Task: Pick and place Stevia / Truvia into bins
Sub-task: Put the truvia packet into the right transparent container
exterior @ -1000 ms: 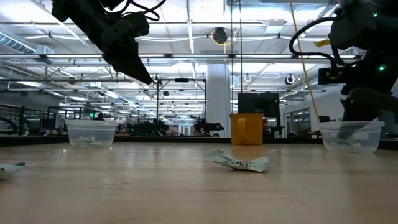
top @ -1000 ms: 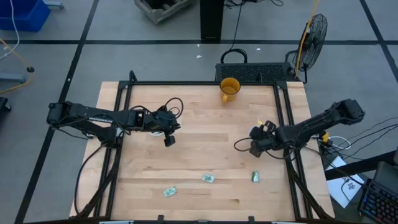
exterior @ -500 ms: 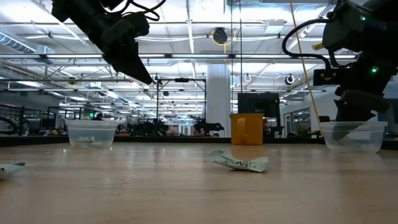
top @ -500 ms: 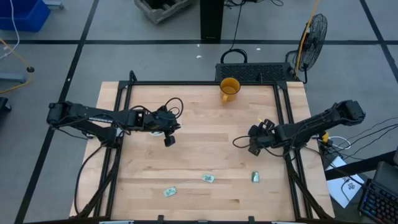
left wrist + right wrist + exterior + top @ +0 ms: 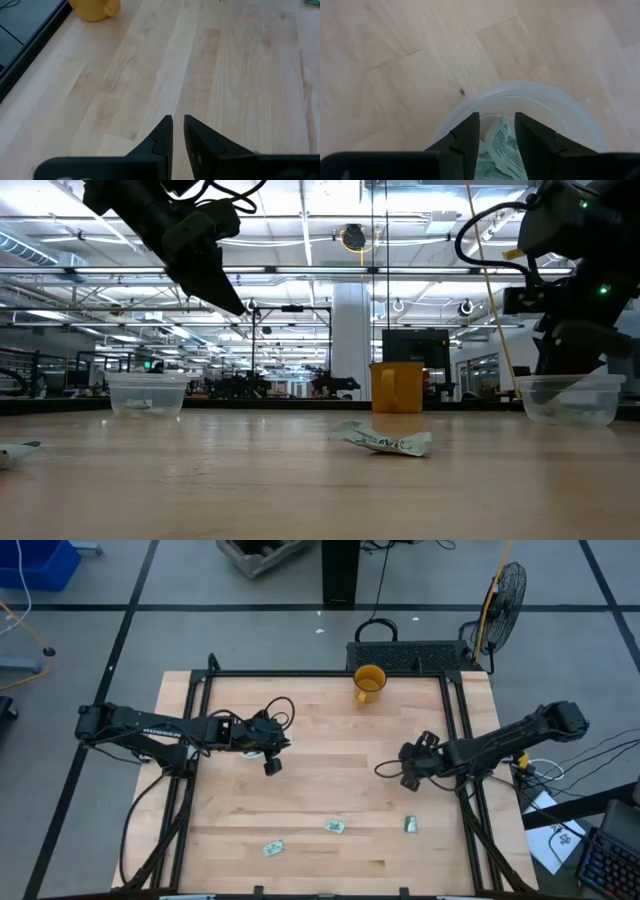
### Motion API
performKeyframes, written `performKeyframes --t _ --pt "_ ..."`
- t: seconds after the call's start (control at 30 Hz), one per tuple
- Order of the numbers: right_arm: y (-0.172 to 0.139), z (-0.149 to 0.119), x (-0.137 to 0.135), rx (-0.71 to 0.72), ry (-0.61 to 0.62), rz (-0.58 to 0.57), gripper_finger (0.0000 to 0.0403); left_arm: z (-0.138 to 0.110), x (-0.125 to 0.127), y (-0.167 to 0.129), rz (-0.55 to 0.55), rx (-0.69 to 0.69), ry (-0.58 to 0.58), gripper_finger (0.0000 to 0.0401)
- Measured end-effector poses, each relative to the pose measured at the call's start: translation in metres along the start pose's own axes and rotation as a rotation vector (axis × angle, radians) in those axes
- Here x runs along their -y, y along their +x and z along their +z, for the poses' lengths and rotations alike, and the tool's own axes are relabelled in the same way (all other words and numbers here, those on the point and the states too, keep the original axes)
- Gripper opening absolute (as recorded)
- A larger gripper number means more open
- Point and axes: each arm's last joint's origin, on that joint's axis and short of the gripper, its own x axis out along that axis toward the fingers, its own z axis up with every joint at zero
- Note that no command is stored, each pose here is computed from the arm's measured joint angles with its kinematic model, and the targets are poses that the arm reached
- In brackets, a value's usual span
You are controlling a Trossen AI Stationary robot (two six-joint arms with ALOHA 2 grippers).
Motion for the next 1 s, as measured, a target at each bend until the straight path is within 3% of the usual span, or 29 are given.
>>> performKeyframes --t 0.57,0.9,1.0 --pt "-0.039 0.012 0.012 0.121 0.040 0.133 0.0114 0.000 0.000 0.000 0.000 0.000 0.000 0.0051" --pt "-0.058 0.023 0.004 0.263 -0.104 0.475 0.0114 0.000 0.000 0.000 0.000 -0.003 0.000 0.0051" --pt "-0.064 0.026 -0.002 0.302 -0.136 0.528 0.0114 0.000 0.000 0.000 0.000 -0.003 0.000 0.0051"
